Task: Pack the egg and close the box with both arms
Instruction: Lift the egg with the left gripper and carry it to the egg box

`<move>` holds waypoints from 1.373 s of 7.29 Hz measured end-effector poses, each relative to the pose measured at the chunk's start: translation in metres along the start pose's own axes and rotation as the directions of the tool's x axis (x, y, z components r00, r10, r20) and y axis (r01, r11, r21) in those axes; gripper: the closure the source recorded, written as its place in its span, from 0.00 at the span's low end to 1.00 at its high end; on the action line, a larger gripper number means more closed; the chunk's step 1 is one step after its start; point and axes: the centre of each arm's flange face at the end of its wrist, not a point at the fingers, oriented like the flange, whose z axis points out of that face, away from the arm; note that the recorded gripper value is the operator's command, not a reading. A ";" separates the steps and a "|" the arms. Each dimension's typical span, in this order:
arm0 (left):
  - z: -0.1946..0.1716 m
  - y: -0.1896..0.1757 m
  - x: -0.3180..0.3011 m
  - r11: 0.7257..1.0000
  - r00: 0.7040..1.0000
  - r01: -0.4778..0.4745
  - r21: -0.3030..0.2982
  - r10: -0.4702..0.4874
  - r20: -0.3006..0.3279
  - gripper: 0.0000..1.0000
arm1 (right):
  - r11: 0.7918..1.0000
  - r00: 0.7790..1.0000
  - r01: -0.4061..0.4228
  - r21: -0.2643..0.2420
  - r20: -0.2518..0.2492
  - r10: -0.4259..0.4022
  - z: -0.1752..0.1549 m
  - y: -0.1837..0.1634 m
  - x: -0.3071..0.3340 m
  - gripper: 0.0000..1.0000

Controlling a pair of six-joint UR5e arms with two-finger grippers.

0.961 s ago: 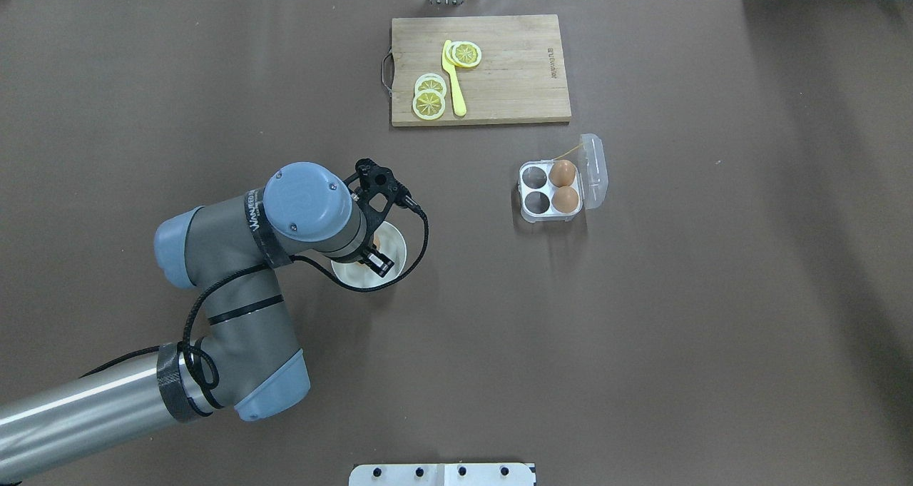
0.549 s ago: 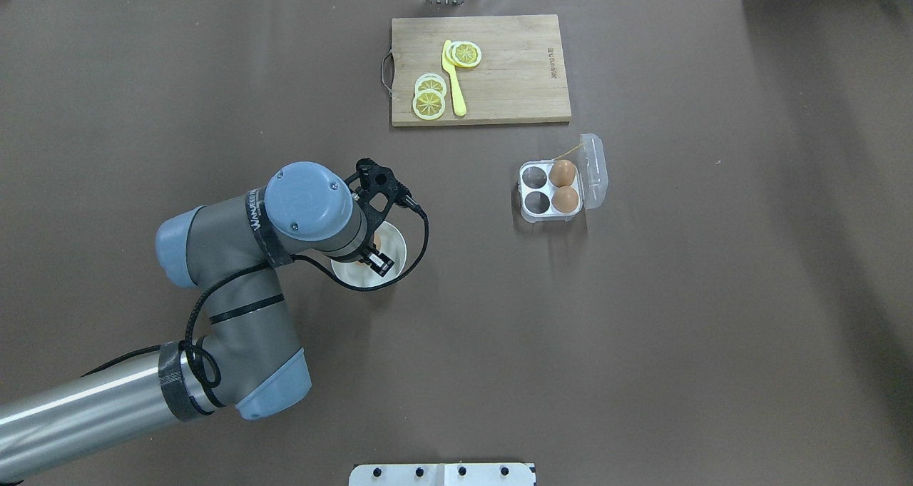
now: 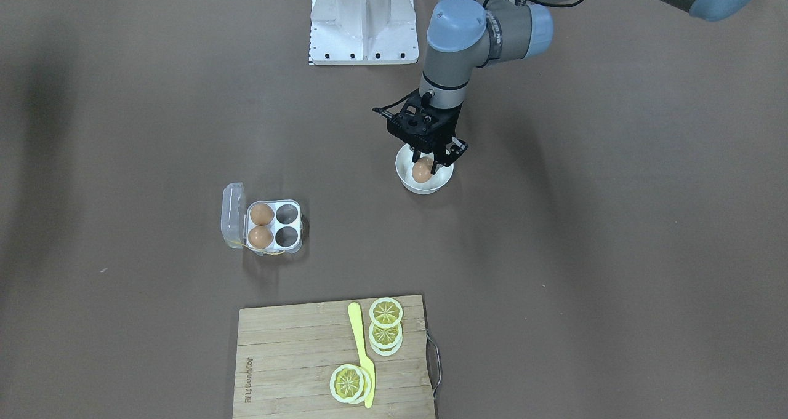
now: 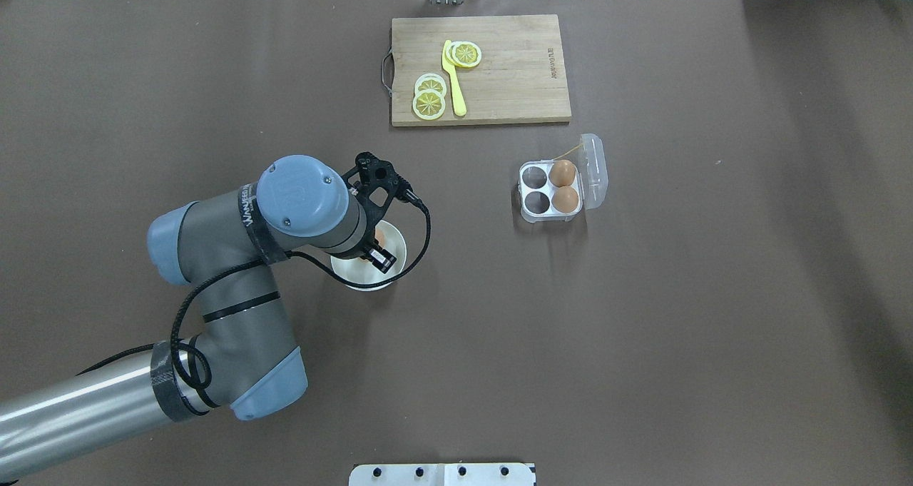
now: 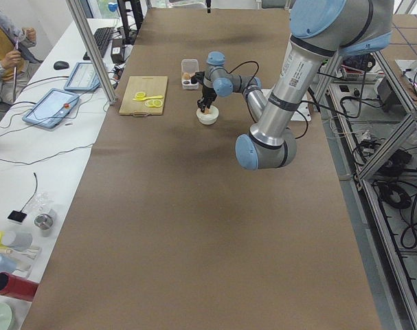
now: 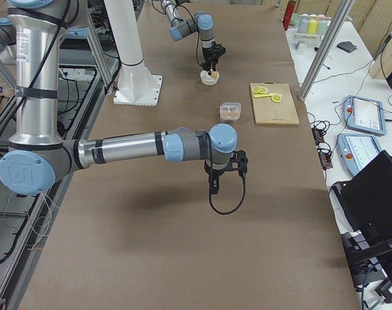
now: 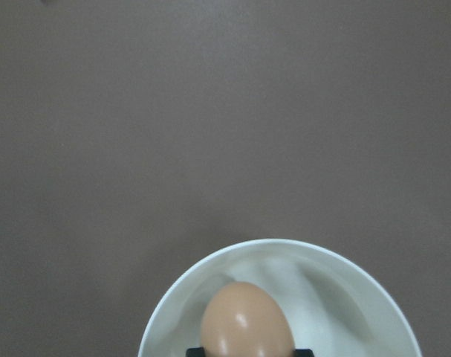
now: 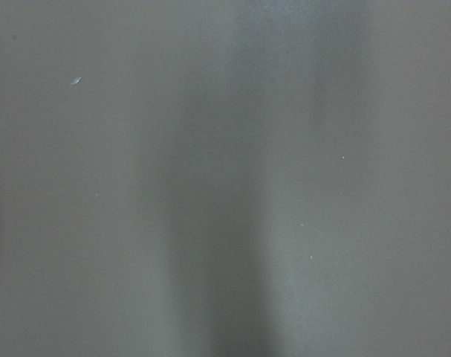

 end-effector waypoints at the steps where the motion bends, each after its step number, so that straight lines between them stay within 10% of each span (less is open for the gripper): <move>1: -0.027 -0.006 -0.003 0.999 1.000 0.002 0.036 -0.001 -0.025 1.00 | 1.000 1.000 0.002 0.001 0.000 -0.002 0.000 0.000 -0.001 0.00; 8: -0.061 -0.075 0.034 0.972 0.987 0.158 0.176 -0.151 -0.049 1.00 | 1.000 1.000 0.016 0.002 0.002 -0.016 -0.001 -0.003 -0.005 0.00; 10: -0.028 -0.088 0.060 0.899 0.974 0.228 0.375 -0.211 -0.086 1.00 | 1.000 1.000 0.019 0.001 0.001 -0.019 0.000 -0.003 -0.006 0.00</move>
